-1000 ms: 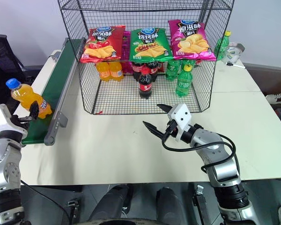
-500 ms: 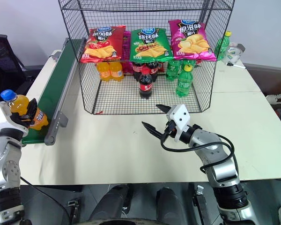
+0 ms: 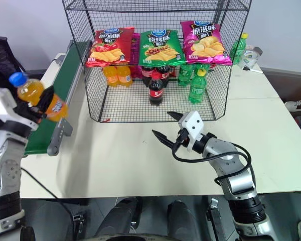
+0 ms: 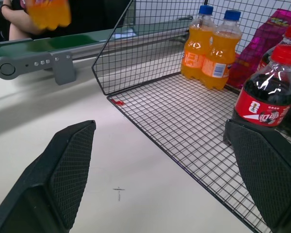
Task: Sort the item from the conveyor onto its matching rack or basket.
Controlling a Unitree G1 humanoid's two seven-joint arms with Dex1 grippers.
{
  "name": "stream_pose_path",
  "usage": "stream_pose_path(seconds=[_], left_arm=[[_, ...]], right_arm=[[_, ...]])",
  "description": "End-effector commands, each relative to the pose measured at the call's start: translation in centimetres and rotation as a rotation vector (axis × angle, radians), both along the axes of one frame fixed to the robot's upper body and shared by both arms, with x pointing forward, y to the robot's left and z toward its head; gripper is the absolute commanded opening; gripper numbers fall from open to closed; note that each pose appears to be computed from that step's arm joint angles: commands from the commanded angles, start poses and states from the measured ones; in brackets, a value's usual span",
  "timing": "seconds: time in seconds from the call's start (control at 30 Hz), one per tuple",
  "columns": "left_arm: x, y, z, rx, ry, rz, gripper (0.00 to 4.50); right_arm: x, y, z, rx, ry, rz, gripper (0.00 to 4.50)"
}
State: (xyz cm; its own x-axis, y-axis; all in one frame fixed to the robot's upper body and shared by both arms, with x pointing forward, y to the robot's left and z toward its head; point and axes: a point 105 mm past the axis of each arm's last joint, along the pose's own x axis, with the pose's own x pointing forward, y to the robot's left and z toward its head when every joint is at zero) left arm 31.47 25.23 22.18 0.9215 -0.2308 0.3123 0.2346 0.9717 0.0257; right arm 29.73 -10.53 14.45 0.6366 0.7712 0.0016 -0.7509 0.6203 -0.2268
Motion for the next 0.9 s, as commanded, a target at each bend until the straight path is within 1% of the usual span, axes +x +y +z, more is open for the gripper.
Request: stream_pose_path(seconds=[0.03, 0.17, 0.23, 0.33, 0.4, 0.5, 0.67, 0.9], left_arm=[[0.7, -3.9, 0.3, 0.057, 0.022, -0.126, 2.55], [3.0, -5.9, -1.7, 0.048, 0.072, -0.105, 2.55], [4.7, -6.5, -2.6, 0.059, 0.069, -0.045, 2.55], [6.8, -7.4, -3.6, 0.029, 0.077, 0.001, 2.55], [8.7, -8.6, -4.6, 0.0, 0.093, 0.013, 2.55], [10.7, -9.7, -5.2, -0.027, 0.077, 0.048, 2.55], [12.7, -11.3, -6.2, -0.01, 0.078, 0.056, 2.55], [13.7, -11.8, -6.9, 0.01, 0.086, 0.082, 2.55]], right_arm=[[-0.3, -0.2, 2.0, 0.001, -0.08, -0.003, 4.5], [-0.3, -0.6, 2.0, -0.006, -0.083, -0.02, 4.5], [-0.3, -0.7, 2.0, -0.007, -0.086, -0.028, 4.5], [-0.3, -0.9, 2.1, -0.007, -0.093, -0.04, 4.5], [-0.3, -1.1, 2.1, -0.008, -0.098, -0.054, 4.5], [-0.4, -1.2, 2.0, -0.01, -0.103, -0.067, 4.5], [-0.5, -1.6, 2.1, -0.012, -0.112, -0.091, 4.5], [-0.7, -2.0, 2.1, -0.017, -0.117, -0.112, 4.5]])
